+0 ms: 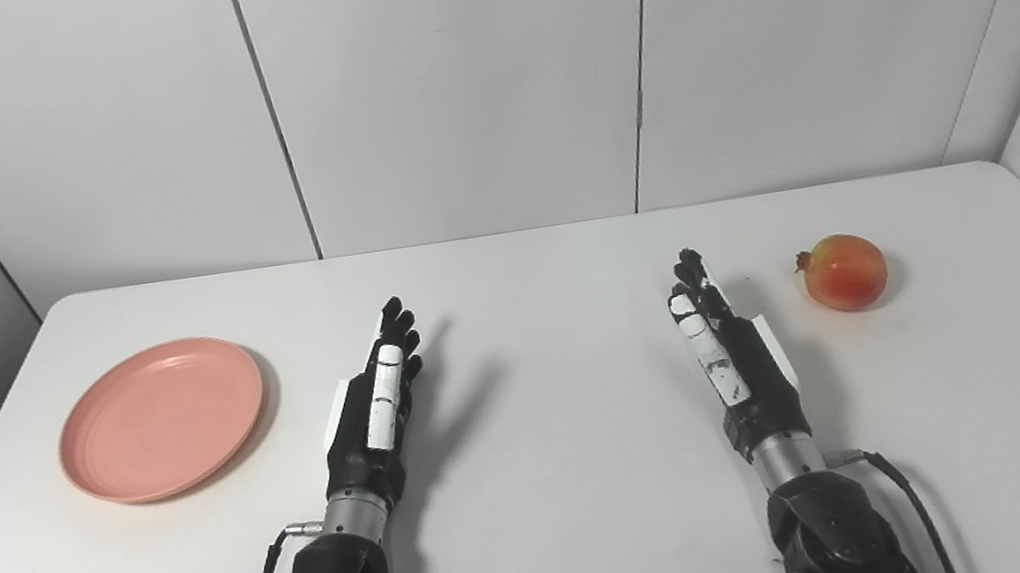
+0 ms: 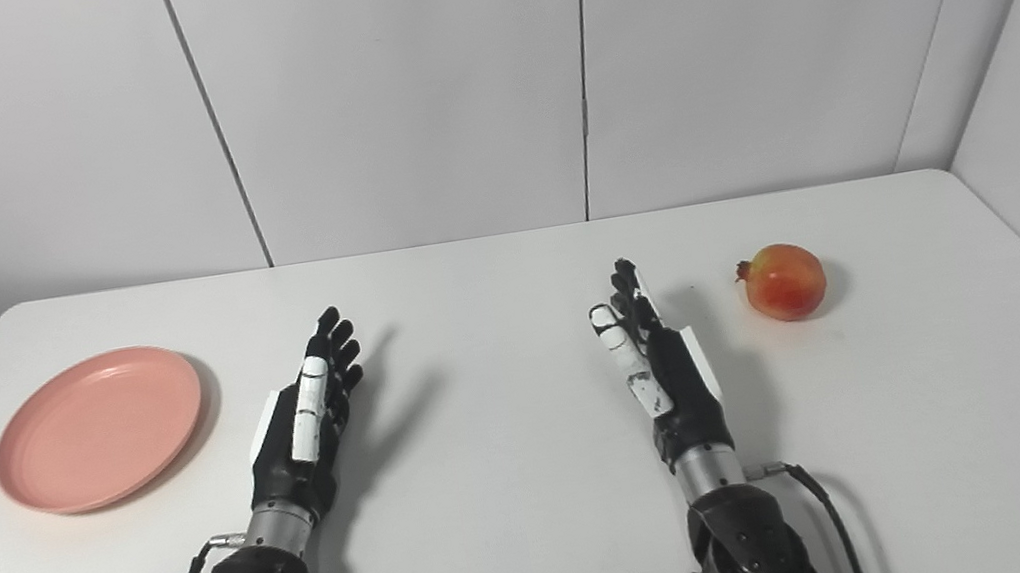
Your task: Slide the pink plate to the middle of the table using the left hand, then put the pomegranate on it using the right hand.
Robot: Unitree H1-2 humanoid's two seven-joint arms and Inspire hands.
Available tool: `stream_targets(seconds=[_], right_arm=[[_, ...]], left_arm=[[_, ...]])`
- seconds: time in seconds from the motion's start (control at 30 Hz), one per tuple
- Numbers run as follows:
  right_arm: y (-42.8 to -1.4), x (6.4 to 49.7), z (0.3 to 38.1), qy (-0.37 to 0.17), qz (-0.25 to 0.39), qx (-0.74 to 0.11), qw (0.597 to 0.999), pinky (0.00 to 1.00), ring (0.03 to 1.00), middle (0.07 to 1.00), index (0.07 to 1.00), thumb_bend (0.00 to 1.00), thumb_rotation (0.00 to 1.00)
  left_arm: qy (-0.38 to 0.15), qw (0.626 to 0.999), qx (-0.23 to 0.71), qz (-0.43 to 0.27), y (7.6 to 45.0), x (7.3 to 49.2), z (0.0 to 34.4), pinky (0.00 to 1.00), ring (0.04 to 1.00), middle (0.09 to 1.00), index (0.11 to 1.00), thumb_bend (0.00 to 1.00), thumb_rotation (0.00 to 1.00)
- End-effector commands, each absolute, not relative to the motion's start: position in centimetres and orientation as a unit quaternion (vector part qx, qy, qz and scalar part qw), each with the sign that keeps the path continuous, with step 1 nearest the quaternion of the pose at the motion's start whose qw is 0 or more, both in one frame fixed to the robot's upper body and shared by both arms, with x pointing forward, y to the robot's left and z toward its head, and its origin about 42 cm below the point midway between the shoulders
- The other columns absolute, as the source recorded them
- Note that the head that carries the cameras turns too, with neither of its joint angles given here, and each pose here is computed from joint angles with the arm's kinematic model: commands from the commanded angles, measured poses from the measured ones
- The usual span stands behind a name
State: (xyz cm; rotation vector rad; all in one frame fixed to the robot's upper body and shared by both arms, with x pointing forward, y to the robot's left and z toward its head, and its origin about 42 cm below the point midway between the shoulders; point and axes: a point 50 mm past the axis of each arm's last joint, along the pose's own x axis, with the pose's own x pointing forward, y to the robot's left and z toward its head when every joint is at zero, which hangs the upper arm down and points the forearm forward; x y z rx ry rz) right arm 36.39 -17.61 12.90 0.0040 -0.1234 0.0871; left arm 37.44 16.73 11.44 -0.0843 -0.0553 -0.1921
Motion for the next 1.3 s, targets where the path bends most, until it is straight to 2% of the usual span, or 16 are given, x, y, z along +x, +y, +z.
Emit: stream_targets(seconds=[0.0,1.27], right_arm=[[-17.20,37.58,15.36,-0.107,0.049,0.002,0.993,1.00,1.000,1.000,1.000,0.70,0.89],[-17.29,37.61,15.43,-0.104,0.054,0.007,0.993,1.00,1.000,1.000,1.000,0.71,0.87]], left_arm=[[-0.069,0.992,-0.039,-0.101,16.47,38.65,13.65,1.00,1.000,1.000,1.000,0.58,1.00],[-0.064,0.992,-0.041,-0.099,16.54,38.61,13.70,1.00,1.000,1.000,1.000,0.59,1.00]])
